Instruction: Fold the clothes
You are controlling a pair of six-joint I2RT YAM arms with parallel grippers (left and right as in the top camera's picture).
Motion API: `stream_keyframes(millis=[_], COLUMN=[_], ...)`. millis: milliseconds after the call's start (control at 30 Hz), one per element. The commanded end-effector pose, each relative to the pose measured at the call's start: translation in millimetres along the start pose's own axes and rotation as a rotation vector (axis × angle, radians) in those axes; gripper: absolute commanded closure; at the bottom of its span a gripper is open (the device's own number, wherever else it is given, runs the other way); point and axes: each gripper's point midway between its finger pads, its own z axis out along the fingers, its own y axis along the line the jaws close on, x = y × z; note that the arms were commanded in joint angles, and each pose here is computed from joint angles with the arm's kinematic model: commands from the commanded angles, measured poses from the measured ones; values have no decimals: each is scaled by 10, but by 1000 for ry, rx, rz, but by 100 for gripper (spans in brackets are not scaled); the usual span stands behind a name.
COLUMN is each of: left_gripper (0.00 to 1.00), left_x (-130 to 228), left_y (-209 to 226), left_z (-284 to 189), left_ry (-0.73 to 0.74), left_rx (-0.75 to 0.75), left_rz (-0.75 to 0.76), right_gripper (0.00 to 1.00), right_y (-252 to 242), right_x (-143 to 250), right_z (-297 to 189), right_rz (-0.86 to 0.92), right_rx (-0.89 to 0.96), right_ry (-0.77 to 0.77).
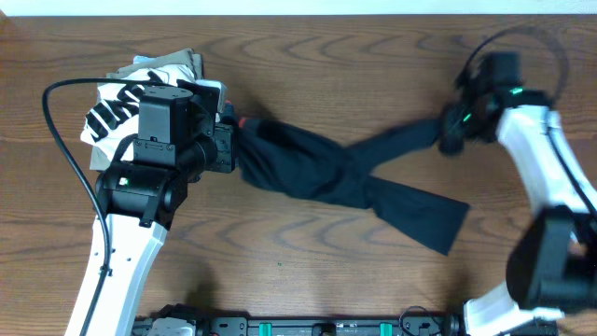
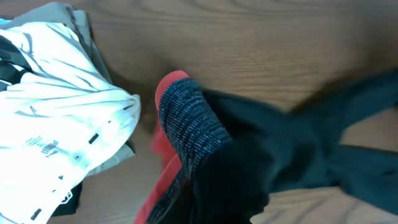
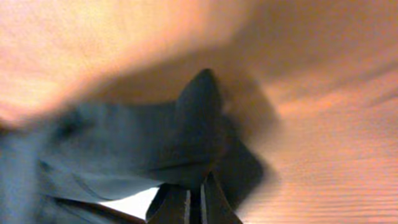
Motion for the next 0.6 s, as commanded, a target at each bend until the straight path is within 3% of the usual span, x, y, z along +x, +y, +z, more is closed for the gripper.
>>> stream_keyframes(millis=[0, 167, 567], left_gripper=[93, 93, 93], left_x=[-65, -66, -79], left_y=[23, 27, 108], left_z=[-28, -29, -33], left_ry=[-20, -20, -26], left_rx=[-13, -15, -62], left_rz=[13, 13, 13], right_gripper=[99, 99, 99], right_y=[19, 3, -174], right_x=[-589, -675, -622], right_z=[-1030, -1448, -1446], right_rz=[-70, -101, -70], right_rx=[9, 29, 85], right_ry=[-291, -389, -367])
